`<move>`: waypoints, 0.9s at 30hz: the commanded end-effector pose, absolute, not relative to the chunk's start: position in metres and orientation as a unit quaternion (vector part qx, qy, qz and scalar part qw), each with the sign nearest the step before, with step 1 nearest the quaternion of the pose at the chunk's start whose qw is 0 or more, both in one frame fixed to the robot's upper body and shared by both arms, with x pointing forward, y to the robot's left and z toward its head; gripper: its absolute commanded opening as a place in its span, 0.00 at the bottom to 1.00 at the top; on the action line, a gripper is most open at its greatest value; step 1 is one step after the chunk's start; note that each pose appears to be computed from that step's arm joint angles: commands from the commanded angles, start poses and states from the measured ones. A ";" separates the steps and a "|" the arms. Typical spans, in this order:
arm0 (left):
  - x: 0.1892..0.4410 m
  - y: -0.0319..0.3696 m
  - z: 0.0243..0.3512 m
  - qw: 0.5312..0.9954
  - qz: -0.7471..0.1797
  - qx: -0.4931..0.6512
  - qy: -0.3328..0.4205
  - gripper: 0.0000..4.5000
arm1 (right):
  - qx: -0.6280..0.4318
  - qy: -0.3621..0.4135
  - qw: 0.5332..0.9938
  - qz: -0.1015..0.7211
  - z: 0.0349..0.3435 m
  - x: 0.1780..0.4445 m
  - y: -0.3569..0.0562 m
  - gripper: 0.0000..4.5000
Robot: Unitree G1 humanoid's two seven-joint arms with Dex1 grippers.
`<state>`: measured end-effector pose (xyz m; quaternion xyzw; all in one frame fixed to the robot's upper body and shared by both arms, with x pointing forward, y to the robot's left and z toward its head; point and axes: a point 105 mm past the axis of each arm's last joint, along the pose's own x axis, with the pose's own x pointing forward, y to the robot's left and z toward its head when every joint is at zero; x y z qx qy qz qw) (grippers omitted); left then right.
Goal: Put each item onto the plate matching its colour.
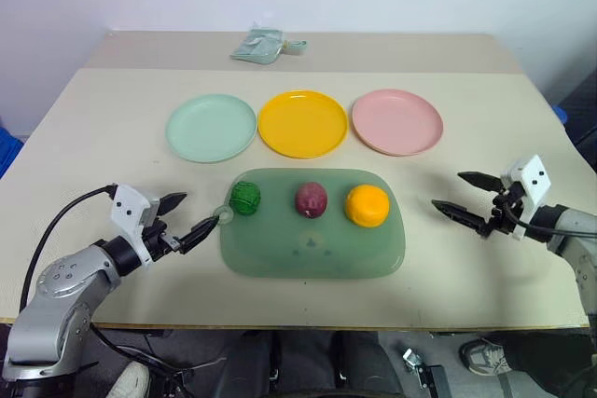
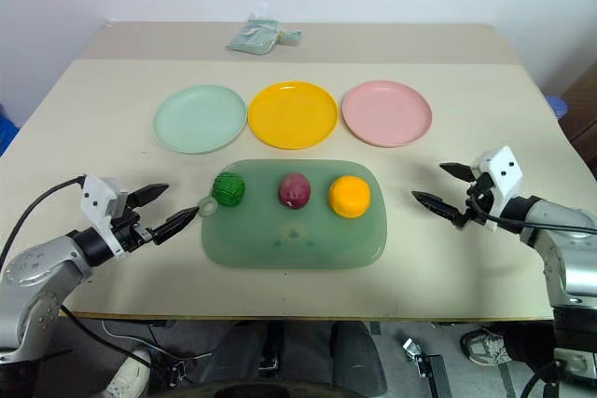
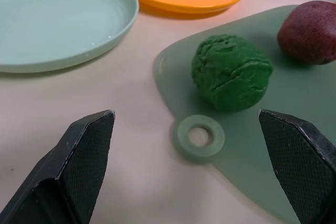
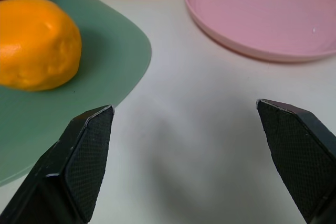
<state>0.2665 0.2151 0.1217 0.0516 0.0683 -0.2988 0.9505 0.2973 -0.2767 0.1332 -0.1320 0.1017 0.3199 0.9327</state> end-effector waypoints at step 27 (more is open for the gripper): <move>0.282 0.177 0.134 0.929 -0.360 0.066 0.060 1.00 | -0.152 0.061 0.913 0.374 0.158 0.271 -0.249 0.99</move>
